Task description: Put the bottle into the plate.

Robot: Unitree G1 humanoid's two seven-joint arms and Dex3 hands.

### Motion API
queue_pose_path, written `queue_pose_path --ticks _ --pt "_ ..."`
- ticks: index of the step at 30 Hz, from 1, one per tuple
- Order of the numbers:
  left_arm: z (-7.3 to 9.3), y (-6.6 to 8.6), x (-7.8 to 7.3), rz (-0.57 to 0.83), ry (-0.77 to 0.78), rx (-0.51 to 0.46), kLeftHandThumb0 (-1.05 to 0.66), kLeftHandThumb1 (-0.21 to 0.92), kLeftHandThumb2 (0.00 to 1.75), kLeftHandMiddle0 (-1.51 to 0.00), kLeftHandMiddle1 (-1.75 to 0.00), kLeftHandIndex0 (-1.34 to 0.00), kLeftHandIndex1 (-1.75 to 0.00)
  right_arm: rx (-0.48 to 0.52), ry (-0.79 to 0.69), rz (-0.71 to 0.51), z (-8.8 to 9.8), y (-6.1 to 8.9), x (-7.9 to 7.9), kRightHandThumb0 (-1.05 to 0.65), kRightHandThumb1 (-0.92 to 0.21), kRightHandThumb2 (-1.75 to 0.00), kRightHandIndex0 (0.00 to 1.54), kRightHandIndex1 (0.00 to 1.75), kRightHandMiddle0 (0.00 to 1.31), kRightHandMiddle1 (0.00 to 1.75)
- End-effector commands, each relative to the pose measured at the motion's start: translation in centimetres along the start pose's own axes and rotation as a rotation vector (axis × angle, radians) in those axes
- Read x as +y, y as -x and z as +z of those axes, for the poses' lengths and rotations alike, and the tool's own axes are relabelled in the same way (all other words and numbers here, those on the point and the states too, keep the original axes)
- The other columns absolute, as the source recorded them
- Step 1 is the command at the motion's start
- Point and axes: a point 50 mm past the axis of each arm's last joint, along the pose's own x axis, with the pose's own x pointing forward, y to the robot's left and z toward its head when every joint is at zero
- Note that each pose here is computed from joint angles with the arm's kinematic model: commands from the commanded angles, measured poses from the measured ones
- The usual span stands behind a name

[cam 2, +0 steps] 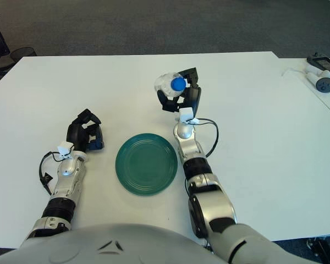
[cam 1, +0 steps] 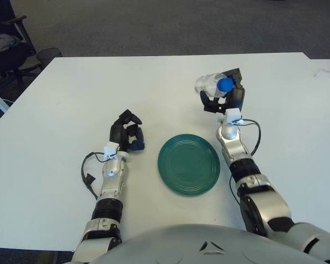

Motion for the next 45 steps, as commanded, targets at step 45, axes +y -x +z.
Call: queue_pose_path --ticks 45 --pt "-1.9 1.2 -1.0 0.021 0.005 0.13 -0.61 0.03 1.67 -1.3 -1.75 -0.86 -1.75 -0.116 0.355 0.865 4.6 6.3 -2.4 -0.4 -0.62 -0.95 1.25 1.75 0.99 1.75"
